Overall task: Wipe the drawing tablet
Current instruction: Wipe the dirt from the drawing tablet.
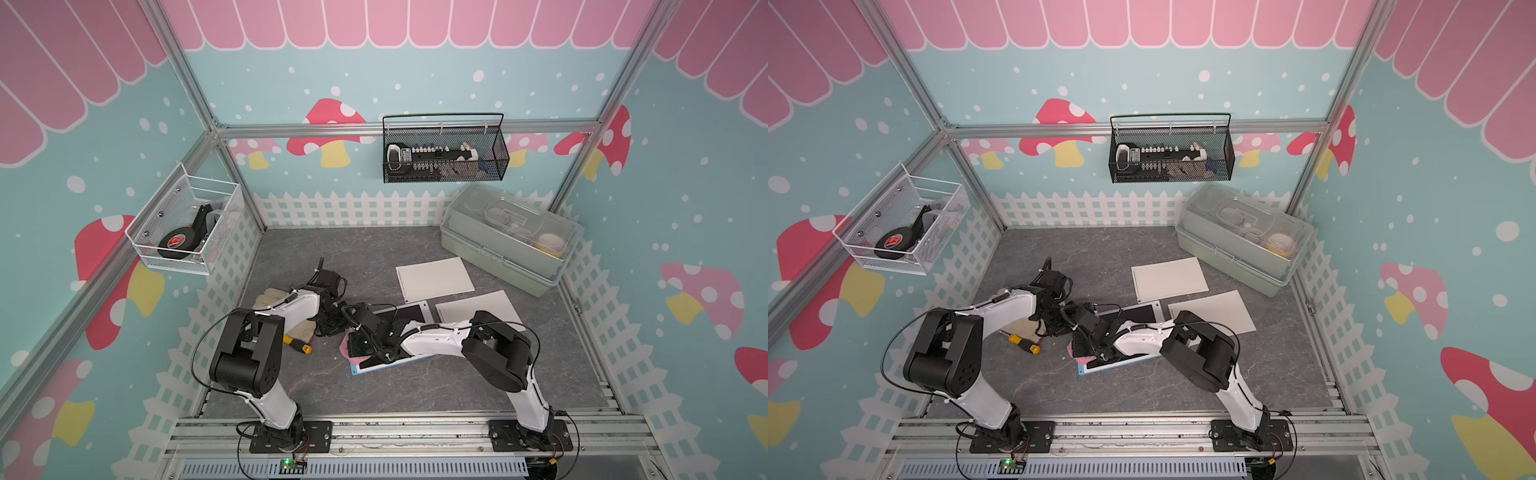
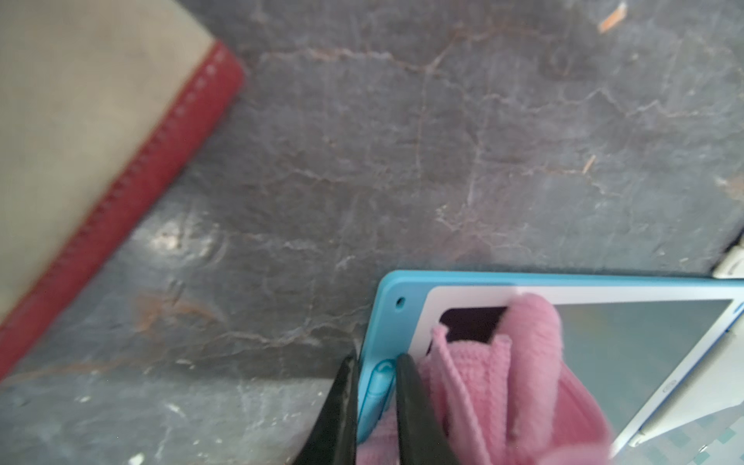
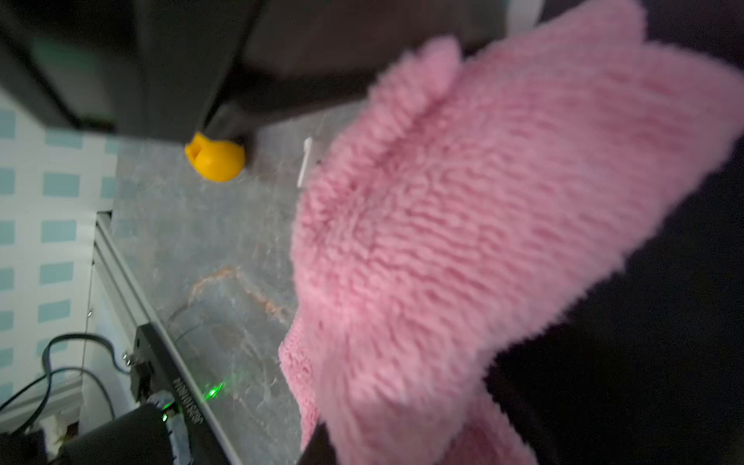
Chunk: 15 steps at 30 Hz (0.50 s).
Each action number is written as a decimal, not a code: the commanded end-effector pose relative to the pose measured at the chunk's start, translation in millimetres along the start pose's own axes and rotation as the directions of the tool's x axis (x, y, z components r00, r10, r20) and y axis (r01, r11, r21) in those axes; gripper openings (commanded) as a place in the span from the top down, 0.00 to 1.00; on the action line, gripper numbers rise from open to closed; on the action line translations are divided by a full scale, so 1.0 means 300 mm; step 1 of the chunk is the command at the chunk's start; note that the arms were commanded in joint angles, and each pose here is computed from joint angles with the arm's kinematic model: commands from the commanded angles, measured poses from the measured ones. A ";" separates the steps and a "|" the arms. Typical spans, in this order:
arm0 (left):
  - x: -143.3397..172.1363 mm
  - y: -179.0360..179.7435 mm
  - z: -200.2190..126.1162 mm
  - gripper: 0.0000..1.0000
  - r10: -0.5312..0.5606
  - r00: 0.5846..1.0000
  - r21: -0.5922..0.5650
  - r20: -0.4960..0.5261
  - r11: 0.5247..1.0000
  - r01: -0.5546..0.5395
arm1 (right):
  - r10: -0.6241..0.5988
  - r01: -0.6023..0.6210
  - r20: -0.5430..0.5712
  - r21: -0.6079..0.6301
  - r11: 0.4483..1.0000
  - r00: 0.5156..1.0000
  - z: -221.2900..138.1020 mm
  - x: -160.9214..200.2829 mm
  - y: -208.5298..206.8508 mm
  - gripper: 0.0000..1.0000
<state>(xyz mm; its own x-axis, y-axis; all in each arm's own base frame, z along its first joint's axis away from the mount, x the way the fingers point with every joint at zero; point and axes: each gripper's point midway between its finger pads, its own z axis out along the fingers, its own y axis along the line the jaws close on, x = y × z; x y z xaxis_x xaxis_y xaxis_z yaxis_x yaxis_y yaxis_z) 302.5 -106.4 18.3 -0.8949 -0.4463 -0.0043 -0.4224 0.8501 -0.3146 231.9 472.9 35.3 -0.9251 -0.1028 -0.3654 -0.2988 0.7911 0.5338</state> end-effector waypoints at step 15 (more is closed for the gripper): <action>0.053 0.080 0.050 0.83 -0.004 0.998 -0.085 -0.055 0.996 -0.001 | -0.006 0.006 -0.106 0.003 1.000 0.994 -0.021 0.190 -0.056 1.00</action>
<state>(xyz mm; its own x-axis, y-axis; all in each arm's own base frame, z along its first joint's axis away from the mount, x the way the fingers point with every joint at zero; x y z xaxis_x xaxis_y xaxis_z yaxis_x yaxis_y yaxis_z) 303.1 -106.1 18.4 -0.8955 -0.4450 -0.0065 -0.4203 0.8506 -0.3159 188.9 479.7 35.0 -0.9165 -0.1739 -0.3604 -0.3626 0.7417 0.5642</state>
